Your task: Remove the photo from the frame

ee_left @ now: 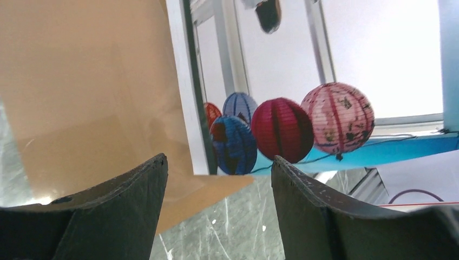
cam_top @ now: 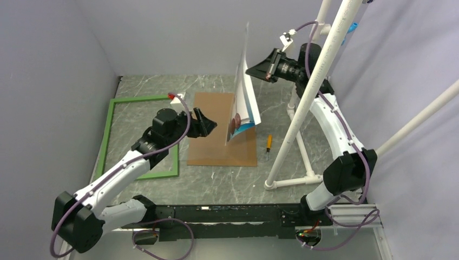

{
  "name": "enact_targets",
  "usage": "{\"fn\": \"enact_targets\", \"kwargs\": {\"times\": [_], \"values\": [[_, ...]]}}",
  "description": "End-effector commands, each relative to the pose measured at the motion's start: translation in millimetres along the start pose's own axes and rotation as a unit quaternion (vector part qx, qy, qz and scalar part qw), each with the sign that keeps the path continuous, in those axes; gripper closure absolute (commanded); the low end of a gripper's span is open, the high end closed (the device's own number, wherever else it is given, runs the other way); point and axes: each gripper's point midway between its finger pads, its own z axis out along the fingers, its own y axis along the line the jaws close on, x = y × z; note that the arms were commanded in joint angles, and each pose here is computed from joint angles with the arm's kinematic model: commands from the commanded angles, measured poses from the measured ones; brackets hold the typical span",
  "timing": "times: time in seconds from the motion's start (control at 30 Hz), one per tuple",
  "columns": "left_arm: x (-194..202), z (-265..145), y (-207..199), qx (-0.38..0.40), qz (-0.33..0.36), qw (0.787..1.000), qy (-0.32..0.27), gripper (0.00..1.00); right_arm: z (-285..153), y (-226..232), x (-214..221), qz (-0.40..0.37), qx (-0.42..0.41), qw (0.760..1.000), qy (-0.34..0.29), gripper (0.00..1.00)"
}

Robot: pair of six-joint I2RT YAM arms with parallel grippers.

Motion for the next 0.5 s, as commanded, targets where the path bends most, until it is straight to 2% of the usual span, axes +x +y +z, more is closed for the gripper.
{"fn": "enact_targets", "kwargs": {"times": [0.0, 0.1, 0.2, 0.47], "values": [[-18, -25, 16, -0.053, 0.01, 0.997, -0.05, 0.26, 22, 36, -4, 0.023, -0.076, 0.997, 0.004, 1.0], [-25, -40, 19, -0.07, 0.019, 0.995, -0.068, 0.26, 26, 40, -5, 0.031, -0.103, 0.994, -0.002, 1.0], [-29, -49, 22, -0.082, 0.025, 0.993, -0.078, 0.25, 29, 14, 5, 0.051, -0.079, 0.996, -0.005, 1.0], [-15, -47, 26, -0.082, 0.019, 0.995, -0.056, 0.25, 22, -120, 65, 0.136, 0.032, 0.99, 0.001, 1.0]]}}
